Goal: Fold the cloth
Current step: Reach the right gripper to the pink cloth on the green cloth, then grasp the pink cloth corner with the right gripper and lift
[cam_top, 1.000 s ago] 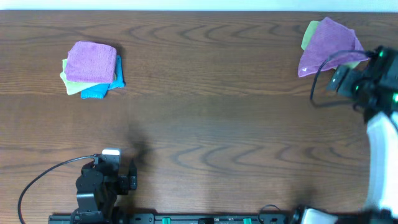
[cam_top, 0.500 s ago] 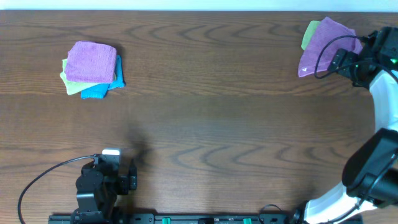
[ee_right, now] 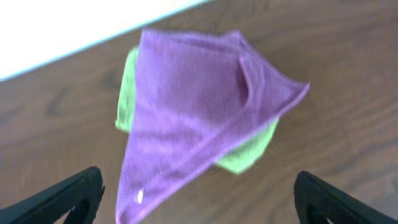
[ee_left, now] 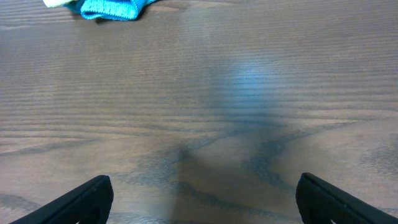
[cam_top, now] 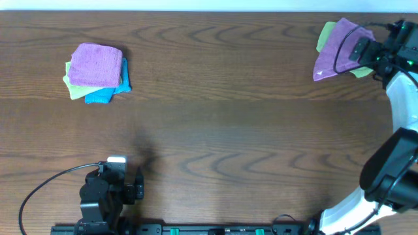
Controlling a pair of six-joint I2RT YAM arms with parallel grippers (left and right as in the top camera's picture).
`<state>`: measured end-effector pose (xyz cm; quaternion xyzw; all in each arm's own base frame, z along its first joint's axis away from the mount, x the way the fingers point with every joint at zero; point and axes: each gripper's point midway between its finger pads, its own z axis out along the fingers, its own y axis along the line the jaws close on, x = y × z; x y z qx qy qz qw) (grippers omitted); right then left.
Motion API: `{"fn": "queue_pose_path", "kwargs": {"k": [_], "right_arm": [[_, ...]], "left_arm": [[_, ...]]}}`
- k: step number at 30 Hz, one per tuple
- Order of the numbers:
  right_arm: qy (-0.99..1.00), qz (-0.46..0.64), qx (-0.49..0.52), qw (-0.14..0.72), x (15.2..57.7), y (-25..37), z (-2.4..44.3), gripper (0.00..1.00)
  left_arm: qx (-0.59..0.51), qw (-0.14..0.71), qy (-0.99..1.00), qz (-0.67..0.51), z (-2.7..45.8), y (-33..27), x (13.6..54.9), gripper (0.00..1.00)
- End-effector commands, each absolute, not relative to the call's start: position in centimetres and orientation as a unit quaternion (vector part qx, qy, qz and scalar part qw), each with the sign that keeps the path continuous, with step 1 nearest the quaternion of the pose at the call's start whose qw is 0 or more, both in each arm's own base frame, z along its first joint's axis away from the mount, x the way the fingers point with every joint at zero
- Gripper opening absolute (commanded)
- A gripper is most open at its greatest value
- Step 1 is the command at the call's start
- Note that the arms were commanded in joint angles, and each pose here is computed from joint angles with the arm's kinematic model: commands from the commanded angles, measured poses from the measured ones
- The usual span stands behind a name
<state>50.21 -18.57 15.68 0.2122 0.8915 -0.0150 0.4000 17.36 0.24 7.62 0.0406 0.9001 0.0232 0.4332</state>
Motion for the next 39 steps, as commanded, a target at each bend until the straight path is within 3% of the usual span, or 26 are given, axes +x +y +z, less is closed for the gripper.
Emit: {"fn": "queue_pose_path", "kwargs": {"k": [1,13,31,39], "right_arm": [[0.883,0.001,0.239,0.404,51.8,-19.3,14.5,0.95],[0.885,0.024,0.260,0.386,56.6,-20.9,8.2,0.99],[0.869,0.041,0.310,0.384,57.3,-22.4,4.5,0.82],[0.871,0.042,0.311,0.377,57.2,-22.3,3.5,0.82]], "left_arm": [[0.040,0.398,0.916,0.035,5.3,0.7,16.5,0.95],[0.040,0.398,0.916,0.035,5.3,0.7,16.5,0.95],[0.040,0.398,0.916,0.035,5.3,0.7,16.5,0.95],[0.040,0.398,0.916,0.035,5.3,0.7,16.5,0.95]]}}
